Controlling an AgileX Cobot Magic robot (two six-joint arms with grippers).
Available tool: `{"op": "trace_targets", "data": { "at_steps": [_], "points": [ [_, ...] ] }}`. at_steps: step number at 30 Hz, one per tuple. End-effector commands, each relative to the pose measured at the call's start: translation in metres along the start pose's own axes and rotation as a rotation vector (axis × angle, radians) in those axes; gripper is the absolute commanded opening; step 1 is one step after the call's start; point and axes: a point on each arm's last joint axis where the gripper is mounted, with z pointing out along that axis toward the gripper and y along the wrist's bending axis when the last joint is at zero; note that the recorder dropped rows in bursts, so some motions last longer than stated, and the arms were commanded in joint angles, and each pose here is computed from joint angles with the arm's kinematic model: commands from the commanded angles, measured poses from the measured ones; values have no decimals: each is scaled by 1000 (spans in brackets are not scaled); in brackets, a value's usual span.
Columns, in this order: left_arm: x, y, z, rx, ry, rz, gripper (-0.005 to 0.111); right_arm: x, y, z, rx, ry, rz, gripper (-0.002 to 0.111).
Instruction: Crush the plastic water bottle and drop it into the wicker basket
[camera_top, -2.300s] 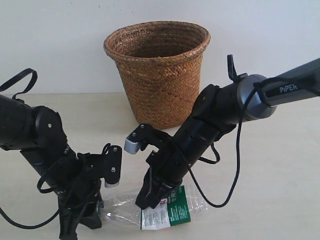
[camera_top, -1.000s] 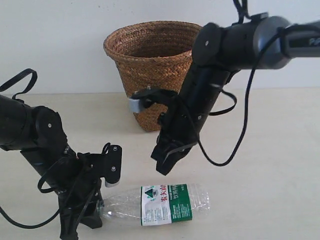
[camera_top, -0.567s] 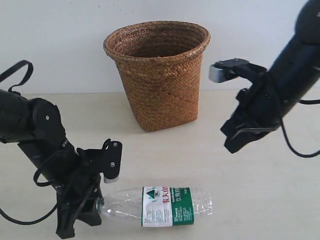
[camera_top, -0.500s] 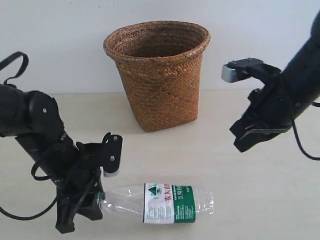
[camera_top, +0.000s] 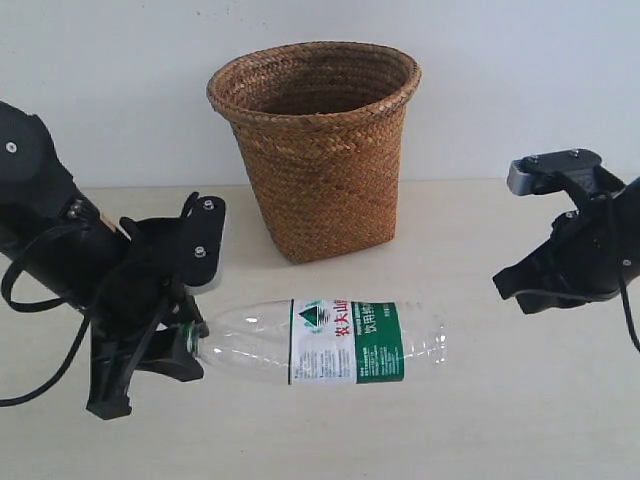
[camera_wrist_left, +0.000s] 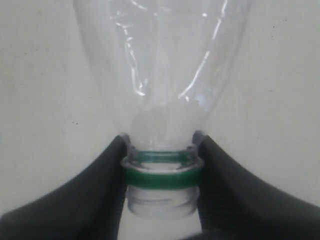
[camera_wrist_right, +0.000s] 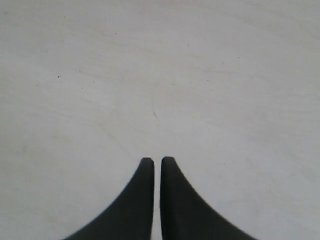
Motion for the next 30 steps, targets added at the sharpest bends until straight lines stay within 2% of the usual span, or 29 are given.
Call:
{"op": "trace_targets", "data": {
  "at_steps": [1,8,9,10,11,12,13,14,15,17,19,23,25,26,27,28,29,30],
  "points": [
    [-11,7,-21,-60,-49,-7,4,9,-1,3,-5,-3,50,0],
    [-41,43,-68,-241,-172,-17,4,19,0,9,-5,9,76,0],
    [-43,62,-84,-349,-199,-25,4,21,-1,10,6,-1,79,0],
    [-42,72,-89,-400,-209,-34,4,21,-1,11,8,-7,85,0],
    [-42,93,-99,-550,-247,-56,4,22,-1,11,10,-10,84,0],
    [-45,118,-102,-748,-302,-89,8,23,0,12,10,-10,82,0],
    [-47,131,-102,-838,-307,-73,20,23,0,12,7,-10,86,0],
    [-48,139,-101,-885,-300,-48,31,23,1,12,5,-10,87,0],
    [-51,153,-95,-908,-306,-50,60,22,2,12,7,-14,82,0],
    [-53,169,-81,-899,-314,-75,98,22,3,12,-4,-10,90,0],
    [-52,176,-77,-913,-313,-80,109,27,4,14,-11,5,95,0],
    [-55,173,-90,-930,-331,-82,100,30,1,17,27,-28,99,0],
    [-57,164,-102,-877,-344,-95,84,29,0,17,37,-41,97,0],
    [-56,157,-106,-801,-343,-121,66,28,-1,17,46,-51,97,0],
    [-56,153,-106,-746,-340,-142,53,27,-2,17,52,-60,98,0],
    [-49,146,-106,-651,-308,-179,24,25,-3,16,63,-81,113,0],
    [-46,142,-105,-602,-282,-193,8,24,-4,16,67,-93,122,0],
    [-42,139,-105,-556,-252,-200,5,20,-4,15,67,-103,121,0]
  ]
}}
